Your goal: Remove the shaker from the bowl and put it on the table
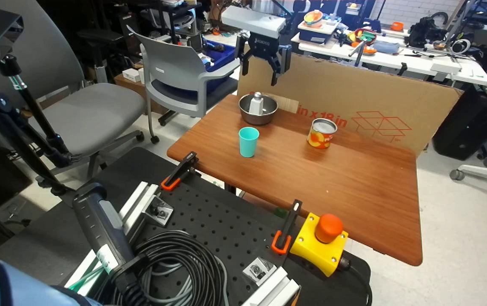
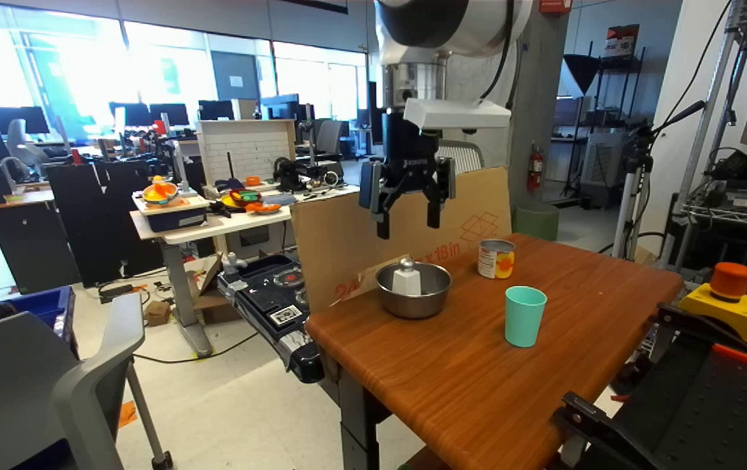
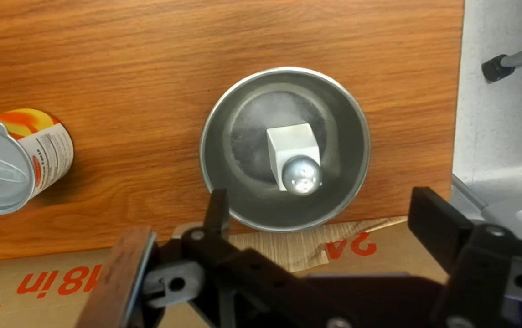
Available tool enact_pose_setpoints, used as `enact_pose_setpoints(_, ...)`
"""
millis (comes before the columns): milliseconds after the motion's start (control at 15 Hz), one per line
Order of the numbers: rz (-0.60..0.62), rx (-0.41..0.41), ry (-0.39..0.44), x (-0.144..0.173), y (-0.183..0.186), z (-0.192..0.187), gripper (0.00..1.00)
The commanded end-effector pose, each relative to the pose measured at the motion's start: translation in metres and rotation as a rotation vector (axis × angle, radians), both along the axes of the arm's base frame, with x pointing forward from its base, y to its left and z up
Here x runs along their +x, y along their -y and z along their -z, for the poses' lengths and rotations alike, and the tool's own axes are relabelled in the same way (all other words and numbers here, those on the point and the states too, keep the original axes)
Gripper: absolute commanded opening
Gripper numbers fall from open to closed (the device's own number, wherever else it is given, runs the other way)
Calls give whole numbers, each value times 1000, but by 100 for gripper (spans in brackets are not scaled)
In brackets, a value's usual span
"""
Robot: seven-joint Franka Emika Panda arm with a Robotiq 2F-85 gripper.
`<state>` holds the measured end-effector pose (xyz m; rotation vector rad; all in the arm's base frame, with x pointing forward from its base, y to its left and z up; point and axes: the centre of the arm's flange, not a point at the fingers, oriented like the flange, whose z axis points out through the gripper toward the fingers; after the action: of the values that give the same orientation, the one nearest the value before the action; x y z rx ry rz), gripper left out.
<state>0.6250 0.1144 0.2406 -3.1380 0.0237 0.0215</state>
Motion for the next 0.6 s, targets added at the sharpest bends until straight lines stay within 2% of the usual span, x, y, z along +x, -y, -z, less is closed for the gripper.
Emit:
enact_pose_setpoints(0, 9, -40, -35, 16, -6, 16, 100)
enact_pose_setpoints(533, 6, -91, -97, 22, -9, 43, 100)
